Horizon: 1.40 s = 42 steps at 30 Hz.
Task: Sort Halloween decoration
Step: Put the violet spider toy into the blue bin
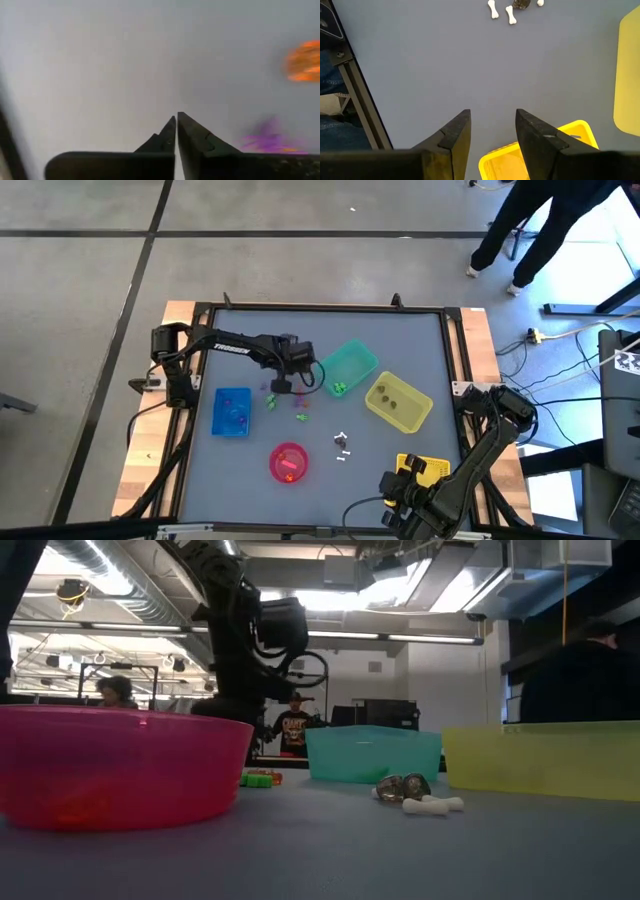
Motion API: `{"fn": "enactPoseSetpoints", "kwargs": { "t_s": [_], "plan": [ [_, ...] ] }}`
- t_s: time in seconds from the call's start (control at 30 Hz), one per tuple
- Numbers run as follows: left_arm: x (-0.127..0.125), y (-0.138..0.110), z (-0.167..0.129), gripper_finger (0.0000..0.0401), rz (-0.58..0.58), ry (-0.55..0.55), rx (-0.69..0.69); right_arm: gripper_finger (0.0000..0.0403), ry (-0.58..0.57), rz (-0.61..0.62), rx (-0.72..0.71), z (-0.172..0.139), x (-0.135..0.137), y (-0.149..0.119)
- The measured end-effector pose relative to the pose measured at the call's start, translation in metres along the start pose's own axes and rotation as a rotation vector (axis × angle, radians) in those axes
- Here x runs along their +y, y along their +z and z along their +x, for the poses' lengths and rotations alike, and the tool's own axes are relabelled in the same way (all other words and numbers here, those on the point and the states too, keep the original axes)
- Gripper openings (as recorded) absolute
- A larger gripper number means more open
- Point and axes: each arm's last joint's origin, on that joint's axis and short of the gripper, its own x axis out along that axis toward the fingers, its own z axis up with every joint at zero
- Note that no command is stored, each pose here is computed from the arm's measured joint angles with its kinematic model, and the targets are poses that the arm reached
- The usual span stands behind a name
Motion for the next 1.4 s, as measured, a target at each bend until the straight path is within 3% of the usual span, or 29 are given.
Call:
{"fn": "enactPoseSetpoints", "kwargs": {
  "t_s": [0.1,0.2,0.53,0.73,1.1,1.3,1.4],
  "plan": [
    [0.0021,-0.0015,-0.0011,0.0018,-0.137,0.117,0.045,0.0154,0.0,0.0,0.0,0.0,0.0,0.0],
    [0.0038,-0.0034,-0.0015,0.0028,-0.178,0.184,0.074,0.0154,-0.001,0.0,-0.006,0.0,0.0,0.0002],
    [0.0042,-0.0033,-0.0023,0.003,-0.183,0.186,0.073,0.0154,-0.003,0.0,-0.013,0.0,0.0,0.0004],
    [0.0013,-0.0026,-0.0022,0.0042,-0.178,0.094,0.049,0.0154,-0.003,0.0,-0.013,0.0,-0.0001,0.0004],
    [-0.0019,-0.0082,-0.0028,0.0127,-0.159,0.041,0.099,0.0154,-0.004,0.0,-0.012,0.0,-0.0002,0.0004],
    [-0.0033,-0.009,-0.0031,0.013,-0.255,0.032,0.106,0.0154,-0.003,0.0,-0.012,0.0,-0.0001,0.0004],
    [-0.0053,-0.0089,-0.0032,0.013,-0.296,-0.035,0.097,0.0154,-0.003,0.0,-0.012,0.0,-0.0001,0.0003]
  ]
}}
